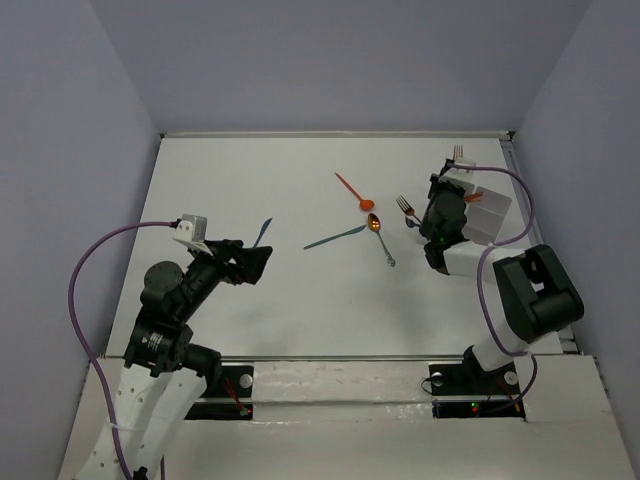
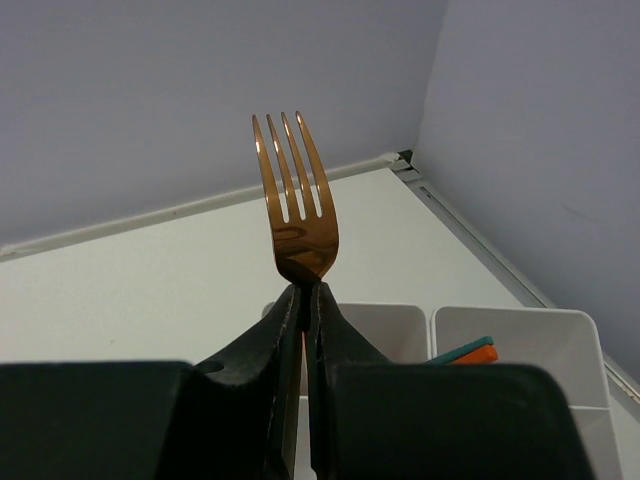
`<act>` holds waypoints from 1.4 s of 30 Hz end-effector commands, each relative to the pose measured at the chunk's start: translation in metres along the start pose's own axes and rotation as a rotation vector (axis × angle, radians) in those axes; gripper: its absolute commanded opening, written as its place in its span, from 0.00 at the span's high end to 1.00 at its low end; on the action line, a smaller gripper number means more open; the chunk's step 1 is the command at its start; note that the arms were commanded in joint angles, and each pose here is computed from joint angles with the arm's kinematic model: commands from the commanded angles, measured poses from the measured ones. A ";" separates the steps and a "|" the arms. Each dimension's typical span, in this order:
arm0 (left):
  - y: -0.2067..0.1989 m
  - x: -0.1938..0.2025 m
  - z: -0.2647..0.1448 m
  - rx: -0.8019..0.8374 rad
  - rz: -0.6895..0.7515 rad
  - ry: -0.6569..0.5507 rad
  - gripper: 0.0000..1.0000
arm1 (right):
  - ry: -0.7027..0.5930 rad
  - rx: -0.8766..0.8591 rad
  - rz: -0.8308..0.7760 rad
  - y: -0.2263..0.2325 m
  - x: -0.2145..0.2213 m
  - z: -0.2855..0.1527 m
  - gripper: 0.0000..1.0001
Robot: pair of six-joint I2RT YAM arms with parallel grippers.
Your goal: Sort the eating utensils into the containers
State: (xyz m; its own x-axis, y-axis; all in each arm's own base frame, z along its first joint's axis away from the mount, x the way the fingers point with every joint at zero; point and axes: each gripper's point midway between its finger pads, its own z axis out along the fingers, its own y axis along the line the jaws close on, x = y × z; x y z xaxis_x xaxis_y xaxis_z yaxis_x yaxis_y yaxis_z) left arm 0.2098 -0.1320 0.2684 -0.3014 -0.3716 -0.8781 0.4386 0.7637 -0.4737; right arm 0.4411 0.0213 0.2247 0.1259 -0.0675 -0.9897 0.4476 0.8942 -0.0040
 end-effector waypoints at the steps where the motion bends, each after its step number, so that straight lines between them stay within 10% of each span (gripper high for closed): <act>1: -0.013 -0.018 -0.001 0.047 0.028 -0.055 0.01 | -0.069 0.052 0.093 -0.010 -0.012 -0.001 0.93; 9: -0.013 -0.018 -0.001 0.047 0.025 -0.055 0.01 | -0.024 0.015 0.116 -0.010 0.013 -0.017 0.91; 19: -0.013 -0.018 -0.001 0.047 0.025 -0.055 0.01 | 0.035 -0.142 0.145 0.023 -0.018 -0.027 0.56; 34: -0.011 -0.017 0.001 0.042 0.022 -0.048 0.01 | 0.552 -0.734 -0.068 0.150 0.031 -0.147 0.63; 42: -0.011 -0.016 0.002 0.043 0.022 -0.044 0.01 | 0.774 -0.741 -0.183 0.149 0.093 -0.180 0.53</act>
State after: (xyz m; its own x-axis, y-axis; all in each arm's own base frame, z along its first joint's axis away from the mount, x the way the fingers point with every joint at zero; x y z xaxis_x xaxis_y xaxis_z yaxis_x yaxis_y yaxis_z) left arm 0.2111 -0.1325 0.2663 -0.3094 -0.3690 -0.8764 0.4351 0.7646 -0.4755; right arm 0.3677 0.2288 0.1260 -0.5003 -0.1362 -0.8550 -0.2875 0.9577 0.0157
